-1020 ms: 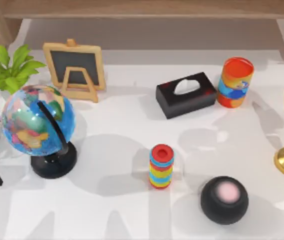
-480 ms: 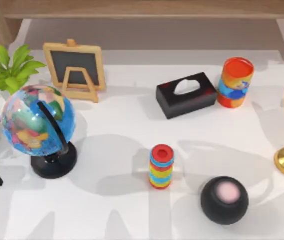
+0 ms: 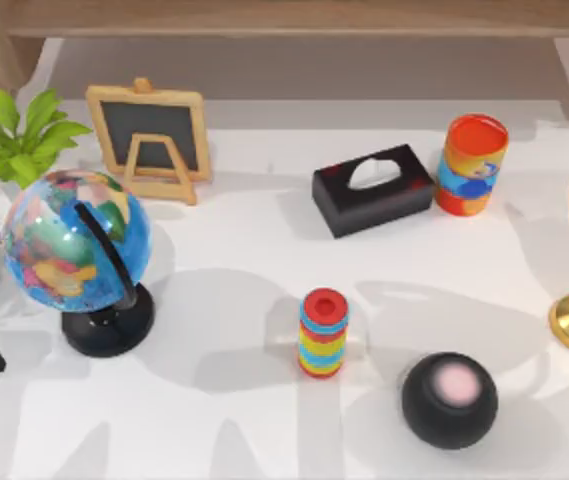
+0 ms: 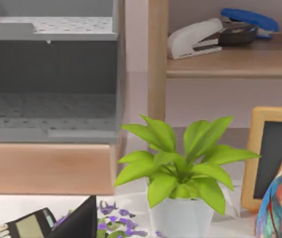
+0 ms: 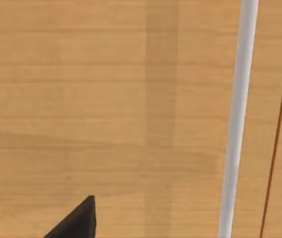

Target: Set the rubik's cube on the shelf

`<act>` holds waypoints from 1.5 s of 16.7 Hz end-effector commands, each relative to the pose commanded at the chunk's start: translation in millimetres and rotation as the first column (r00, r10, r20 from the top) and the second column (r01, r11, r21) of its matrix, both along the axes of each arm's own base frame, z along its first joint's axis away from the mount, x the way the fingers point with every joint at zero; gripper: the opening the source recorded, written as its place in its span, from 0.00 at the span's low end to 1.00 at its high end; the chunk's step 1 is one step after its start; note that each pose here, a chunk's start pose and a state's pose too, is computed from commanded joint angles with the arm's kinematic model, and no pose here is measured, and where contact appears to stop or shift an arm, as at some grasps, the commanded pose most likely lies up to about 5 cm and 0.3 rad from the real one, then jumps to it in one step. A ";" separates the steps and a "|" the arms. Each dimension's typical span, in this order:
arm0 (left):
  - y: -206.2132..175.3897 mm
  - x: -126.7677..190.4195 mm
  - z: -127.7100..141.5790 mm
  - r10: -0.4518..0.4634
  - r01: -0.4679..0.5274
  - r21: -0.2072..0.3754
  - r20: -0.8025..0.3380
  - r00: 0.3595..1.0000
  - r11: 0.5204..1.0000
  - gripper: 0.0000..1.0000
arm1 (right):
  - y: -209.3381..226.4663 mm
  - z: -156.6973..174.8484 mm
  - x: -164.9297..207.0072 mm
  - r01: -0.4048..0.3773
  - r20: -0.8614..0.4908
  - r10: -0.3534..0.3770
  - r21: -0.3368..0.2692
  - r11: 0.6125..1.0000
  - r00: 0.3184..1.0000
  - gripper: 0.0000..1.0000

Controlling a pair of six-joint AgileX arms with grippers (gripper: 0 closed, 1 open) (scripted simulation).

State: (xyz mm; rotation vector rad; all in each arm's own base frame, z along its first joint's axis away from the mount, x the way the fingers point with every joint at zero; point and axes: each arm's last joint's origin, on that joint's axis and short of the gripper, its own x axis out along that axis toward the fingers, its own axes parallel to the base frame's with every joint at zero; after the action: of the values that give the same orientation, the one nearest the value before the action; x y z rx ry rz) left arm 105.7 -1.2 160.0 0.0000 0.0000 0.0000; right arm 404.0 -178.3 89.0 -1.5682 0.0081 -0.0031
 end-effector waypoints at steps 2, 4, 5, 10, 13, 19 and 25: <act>0.0 0.0 0.0 0.000 0.000 0.000 0.000 1.000 1.000 1.00 | -1.2 0.6 6.0 0.003 0.003 -0.003 -0.002 1.000 1.000 1.00; 0.0 0.0 0.0 0.000 0.000 0.000 0.000 1.000 1.000 1.00 | -2.0 0.3 14.9 0.003 0.003 -0.003 -0.003 1.000 1.000 1.00; 0.0 0.0 0.0 0.000 0.000 0.000 0.000 1.000 1.000 1.00 | -2.2 0.2 19.1 0.003 0.003 -0.003 -0.003 1.000 1.000 1.00; 0.0 0.0 0.0 0.000 0.000 0.000 0.000 1.000 1.000 1.00 | -2.3 0.2 24.2 0.003 0.003 -0.003 -0.003 1.000 1.000 1.00; 0.0 0.0 0.0 0.000 0.000 0.000 0.000 1.000 1.000 1.00 | -2.3 0.2 24.2 0.003 0.003 -0.003 -0.003 1.000 1.000 0.77; 0.0 0.0 0.0 0.000 0.000 0.000 0.000 1.000 1.000 1.00 | -2.3 0.2 24.2 0.003 0.003 -0.003 -0.003 1.000 1.000 0.32; 0.0 0.0 0.0 0.000 0.000 0.000 0.000 1.000 1.000 1.00 | -2.3 0.2 24.2 0.003 0.003 -0.003 -0.003 1.000 1.000 0.00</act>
State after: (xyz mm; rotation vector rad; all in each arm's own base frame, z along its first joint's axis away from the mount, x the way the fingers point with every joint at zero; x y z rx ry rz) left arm 105.7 -1.2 160.0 0.0000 0.0000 0.0000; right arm 428.2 -180.7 89.2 -1.5707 0.0078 -0.0078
